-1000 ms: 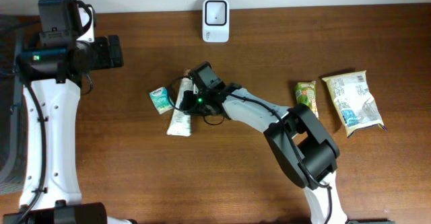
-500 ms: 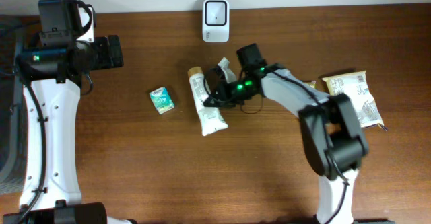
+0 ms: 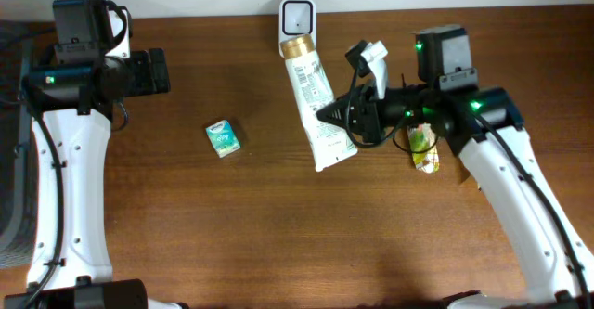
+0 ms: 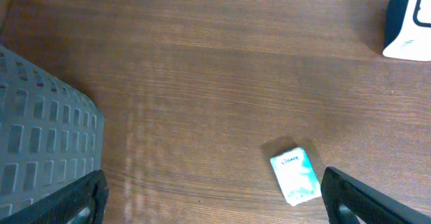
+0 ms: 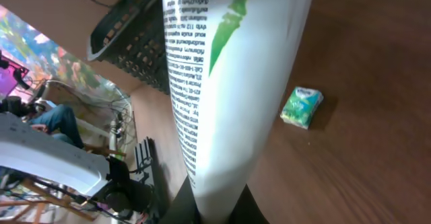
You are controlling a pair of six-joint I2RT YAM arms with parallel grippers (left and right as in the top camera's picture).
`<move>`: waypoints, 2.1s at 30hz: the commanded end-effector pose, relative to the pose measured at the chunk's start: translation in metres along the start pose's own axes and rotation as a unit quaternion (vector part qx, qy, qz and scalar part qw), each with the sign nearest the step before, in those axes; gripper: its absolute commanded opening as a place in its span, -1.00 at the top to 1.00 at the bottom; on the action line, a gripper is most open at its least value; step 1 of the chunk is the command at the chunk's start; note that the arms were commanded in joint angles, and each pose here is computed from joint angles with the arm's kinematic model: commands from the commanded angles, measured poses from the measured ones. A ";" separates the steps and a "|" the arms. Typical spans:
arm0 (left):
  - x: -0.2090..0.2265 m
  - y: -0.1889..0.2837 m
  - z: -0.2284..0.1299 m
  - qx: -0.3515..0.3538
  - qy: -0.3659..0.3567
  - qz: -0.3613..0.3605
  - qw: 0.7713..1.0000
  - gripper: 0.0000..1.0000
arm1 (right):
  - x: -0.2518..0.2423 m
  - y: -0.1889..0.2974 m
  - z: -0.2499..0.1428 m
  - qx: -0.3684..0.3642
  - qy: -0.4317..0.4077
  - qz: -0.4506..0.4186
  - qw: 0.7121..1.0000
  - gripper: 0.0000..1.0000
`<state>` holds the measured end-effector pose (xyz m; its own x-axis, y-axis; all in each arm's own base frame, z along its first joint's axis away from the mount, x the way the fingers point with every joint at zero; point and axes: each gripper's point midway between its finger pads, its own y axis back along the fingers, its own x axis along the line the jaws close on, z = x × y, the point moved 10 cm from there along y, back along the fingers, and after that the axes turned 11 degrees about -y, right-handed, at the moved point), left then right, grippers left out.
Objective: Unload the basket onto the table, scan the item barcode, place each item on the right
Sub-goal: 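Lift the white tube and hold its barcode to the scanner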
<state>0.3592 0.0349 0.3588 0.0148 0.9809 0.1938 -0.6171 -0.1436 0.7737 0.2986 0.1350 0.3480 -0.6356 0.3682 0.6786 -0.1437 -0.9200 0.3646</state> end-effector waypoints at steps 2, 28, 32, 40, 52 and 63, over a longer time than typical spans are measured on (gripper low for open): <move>0.002 0.007 0.001 -0.009 0.007 0.006 1.000 -0.98 | 0.021 0.010 0.004 -0.014 0.038 0.024 0.999 0.92; 0.002 0.007 0.001 -0.009 0.007 0.006 1.000 -0.98 | -0.132 -0.097 0.141 -0.067 0.096 -0.559 0.821 0.92; 0.002 0.007 0.001 -0.009 0.007 0.006 1.000 -0.98 | -0.179 -0.123 0.133 -0.043 0.132 -0.600 0.787 0.92; 0.002 0.007 0.001 -0.009 0.007 0.006 1.000 -0.98 | -0.196 -0.149 0.134 0.007 0.256 -0.650 0.715 0.92; 0.002 0.007 0.001 -0.009 0.007 0.006 1.000 -0.98 | -0.234 -0.187 0.106 0.069 0.289 -0.706 0.642 0.92; 0.002 0.007 0.001 -0.009 0.007 0.006 1.000 -0.98 | -0.247 -0.206 0.094 0.063 0.289 -0.720 0.628 0.92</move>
<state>0.3592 0.0349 0.3588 0.0150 0.9810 0.1936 -0.6172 -0.1432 0.7737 0.5604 0.2362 0.1585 -0.1442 0.6681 -0.7299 -0.8372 0.3109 0.4499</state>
